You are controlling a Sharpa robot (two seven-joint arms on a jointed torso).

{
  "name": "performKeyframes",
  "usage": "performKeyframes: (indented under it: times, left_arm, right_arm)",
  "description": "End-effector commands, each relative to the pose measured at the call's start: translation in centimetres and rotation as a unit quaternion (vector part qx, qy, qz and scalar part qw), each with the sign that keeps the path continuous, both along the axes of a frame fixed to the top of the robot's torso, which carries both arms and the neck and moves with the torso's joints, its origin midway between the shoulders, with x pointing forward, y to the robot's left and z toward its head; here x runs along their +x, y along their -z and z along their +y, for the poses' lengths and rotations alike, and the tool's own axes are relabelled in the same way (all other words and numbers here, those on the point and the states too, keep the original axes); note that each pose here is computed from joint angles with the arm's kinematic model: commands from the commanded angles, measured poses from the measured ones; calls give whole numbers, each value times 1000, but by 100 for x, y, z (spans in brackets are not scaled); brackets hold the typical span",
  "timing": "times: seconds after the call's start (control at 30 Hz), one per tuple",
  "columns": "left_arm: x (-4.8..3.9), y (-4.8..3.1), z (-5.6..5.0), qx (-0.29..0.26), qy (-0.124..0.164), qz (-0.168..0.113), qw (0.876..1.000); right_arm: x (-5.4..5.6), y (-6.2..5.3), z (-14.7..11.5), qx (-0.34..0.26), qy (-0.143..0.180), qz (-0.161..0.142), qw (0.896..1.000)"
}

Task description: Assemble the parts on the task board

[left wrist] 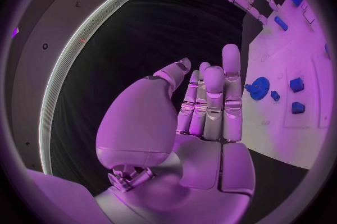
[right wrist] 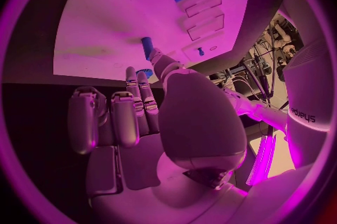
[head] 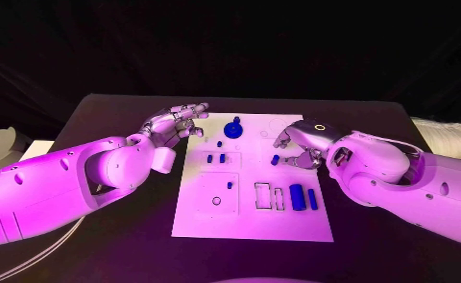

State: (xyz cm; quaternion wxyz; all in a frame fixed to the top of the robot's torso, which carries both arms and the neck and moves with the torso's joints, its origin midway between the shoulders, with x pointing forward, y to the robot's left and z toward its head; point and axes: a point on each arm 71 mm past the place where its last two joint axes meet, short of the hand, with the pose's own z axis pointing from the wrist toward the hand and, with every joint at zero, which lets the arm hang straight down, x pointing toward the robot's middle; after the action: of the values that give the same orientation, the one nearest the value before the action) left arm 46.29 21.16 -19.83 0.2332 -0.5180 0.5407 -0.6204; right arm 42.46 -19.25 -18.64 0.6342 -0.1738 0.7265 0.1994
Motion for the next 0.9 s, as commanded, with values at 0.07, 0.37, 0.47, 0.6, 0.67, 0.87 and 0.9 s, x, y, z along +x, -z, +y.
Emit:
performKeyframes:
  times: [0.07,0.37,0.47,0.6,0.67,0.87,0.9]
  left_arm:
    - [-10,-13,-24,-5,11,-5,1000]
    - [-10,-12,-16,-4,11,-5,1000]
    - [-10,-12,-14,-3,11,-5,1000]
    - [-10,-11,-13,-3,11,-5,1000]
    - [-10,-11,-13,-3,11,-5,1000]
    - [-10,-10,-12,-3,12,-5,1000]
    - [-9,-10,-11,-3,12,-5,1000]
  right_arm:
    - [-4,53,16,-26,-2,16,1000]
    - [-2,136,92,-31,-12,28,999]
    - [-4,165,121,-32,-16,31,999]
    - [-6,187,151,-31,-20,34,999]
    - [-8,192,164,-31,-22,35,999]
    - [0,207,175,-32,-22,36,999]
    - [4,208,174,-33,-21,35,999]
